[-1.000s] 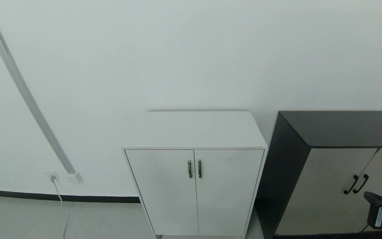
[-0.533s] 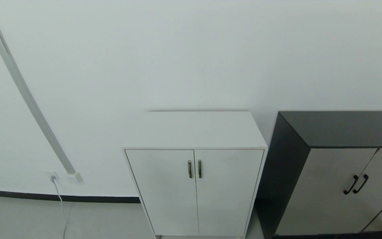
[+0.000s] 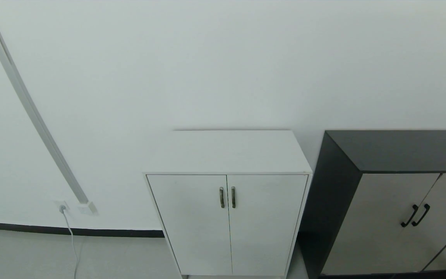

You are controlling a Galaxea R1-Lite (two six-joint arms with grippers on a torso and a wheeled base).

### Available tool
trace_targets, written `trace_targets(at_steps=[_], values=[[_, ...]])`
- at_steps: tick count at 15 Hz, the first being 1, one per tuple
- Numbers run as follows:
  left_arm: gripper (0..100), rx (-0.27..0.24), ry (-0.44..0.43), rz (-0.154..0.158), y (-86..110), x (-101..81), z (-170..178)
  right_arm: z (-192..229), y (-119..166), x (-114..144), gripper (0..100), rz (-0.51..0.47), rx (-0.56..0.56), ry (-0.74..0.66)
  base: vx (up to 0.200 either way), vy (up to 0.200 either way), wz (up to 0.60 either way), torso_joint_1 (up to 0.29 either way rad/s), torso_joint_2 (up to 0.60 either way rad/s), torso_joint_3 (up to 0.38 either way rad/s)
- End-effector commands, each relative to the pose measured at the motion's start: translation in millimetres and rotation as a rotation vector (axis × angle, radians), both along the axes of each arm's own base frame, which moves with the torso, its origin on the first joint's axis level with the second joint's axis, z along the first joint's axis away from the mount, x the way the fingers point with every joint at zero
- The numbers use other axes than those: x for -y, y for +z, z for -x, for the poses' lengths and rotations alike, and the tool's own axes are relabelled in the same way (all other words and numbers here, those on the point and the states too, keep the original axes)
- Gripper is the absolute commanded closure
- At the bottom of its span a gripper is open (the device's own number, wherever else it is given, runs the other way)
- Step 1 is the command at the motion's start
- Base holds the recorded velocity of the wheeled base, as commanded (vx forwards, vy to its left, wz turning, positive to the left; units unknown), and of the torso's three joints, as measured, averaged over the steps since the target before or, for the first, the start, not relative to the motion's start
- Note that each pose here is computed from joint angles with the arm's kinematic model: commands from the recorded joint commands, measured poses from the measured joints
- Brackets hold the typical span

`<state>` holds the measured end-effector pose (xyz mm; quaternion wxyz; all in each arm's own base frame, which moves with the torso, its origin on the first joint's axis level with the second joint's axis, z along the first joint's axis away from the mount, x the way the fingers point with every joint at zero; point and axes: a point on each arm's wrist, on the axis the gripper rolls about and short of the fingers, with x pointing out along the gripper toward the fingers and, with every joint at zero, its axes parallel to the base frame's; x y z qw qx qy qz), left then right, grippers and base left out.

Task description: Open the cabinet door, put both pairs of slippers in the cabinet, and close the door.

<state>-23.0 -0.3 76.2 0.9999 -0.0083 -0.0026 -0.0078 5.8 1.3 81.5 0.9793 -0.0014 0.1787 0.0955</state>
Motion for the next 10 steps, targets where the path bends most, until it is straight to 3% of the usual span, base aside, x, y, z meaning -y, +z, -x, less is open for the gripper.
trace_targets(at_steps=[1,4,10], values=[[100,-0.001,0.000,0.002,0.0,0.0,-0.1,4.9,-2.5,1.0,100,0.031,0.057,0.018,0.000,0.000,0.00,0.000,0.00,0.000],[100,-0.002,0.000,0.002,-0.2,0.0,-0.1,4.0,-2.8,1.2,100,0.041,0.044,-0.130,0.000,0.000,0.00,0.000,0.00,0.000],[100,-0.001,0.000,0.002,0.0,0.0,-0.1,18.3,-3.8,0.9,100,0.029,0.225,-0.212,0.000,0.000,0.00,0.000,0.00,0.000]])
